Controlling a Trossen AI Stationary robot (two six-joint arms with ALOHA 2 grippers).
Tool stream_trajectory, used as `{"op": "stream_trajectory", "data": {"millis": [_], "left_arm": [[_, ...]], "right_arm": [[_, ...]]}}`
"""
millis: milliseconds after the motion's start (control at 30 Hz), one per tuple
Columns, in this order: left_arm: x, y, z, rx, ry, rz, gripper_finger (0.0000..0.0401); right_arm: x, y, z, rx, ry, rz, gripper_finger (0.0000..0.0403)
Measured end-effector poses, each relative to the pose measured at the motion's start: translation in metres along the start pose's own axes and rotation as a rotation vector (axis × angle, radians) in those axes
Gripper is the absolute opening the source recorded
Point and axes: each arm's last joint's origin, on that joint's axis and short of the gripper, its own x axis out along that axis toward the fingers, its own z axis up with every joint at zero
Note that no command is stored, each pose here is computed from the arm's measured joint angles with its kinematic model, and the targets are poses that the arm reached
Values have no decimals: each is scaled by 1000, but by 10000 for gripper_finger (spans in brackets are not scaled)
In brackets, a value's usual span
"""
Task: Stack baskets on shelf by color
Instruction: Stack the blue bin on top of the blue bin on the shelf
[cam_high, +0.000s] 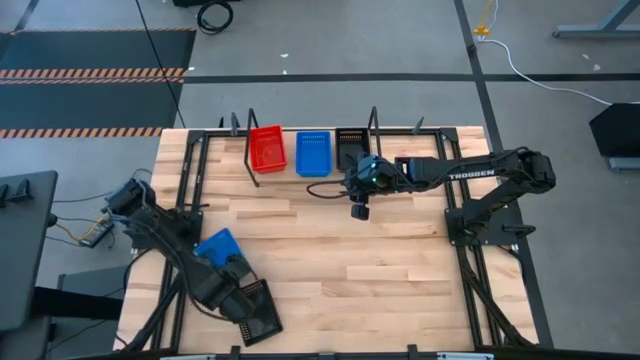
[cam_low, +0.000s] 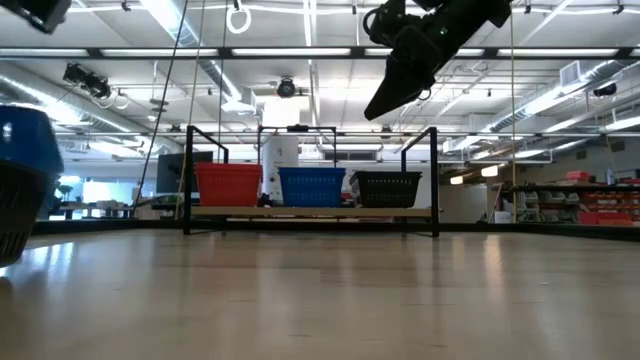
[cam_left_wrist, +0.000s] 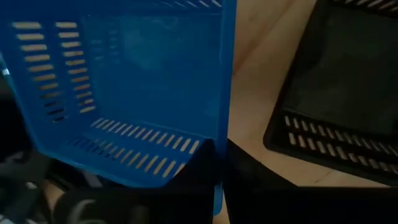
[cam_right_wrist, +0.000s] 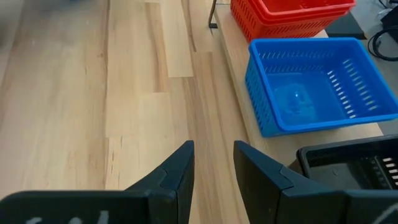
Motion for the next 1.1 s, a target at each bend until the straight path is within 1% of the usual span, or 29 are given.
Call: {"op": "stream_trajectory", "data": {"millis": [67, 167, 267, 333, 433, 533, 600, 700, 800, 900, 967, 1033, 1100], "left_arm": [[-8, 2, 5, 14, 0, 10, 13], [-24, 10, 15, 43, -7, 70, 13], [-38, 19, 29, 67, -63, 133, 13], [-46, 22, 39, 100, -114, 152, 13], [-57, 25, 53, 166, -191, 163, 13], [-64, 30, 67, 236, -251, 191, 13], [-69, 34, 78, 274, -287, 212, 13], [-75, 42, 96, 338, -320, 254, 13], [-81, 53, 115, 409, -346, 306, 13], [-85, 65, 139, 484, -380, 354, 14], [-85, 73, 157, 537, -391, 368, 14], [-84, 85, 176, 570, -398, 376, 13], [-83, 96, 194, 583, -415, 376, 13]], "right_arm": [[0, 1, 0, -2, 0, 2, 119], [0, 2, 0, -5, -1, 5, 119], [0, 2, 0, -10, 1, 5, 119], [0, 2, -1, -12, 9, -6, 119], [-1, -1, -3, -54, 39, -96, 119], [-1, -8, -7, -94, 95, -234, 119], [-2, -14, -9, -92, 119, -305, 119], [-5, -23, -12, -50, 145, -341, 119], [-7, -28, -16, 4, 177, -346, 119], [-7, -26, -22, 51, 226, -293, 119], [-8, -23, -25, 100, 251, -232, 119], [-8, -17, -28, 154, 277, -187, 119], [-10, -10, -30, 185, 297, -171, 119]]}}
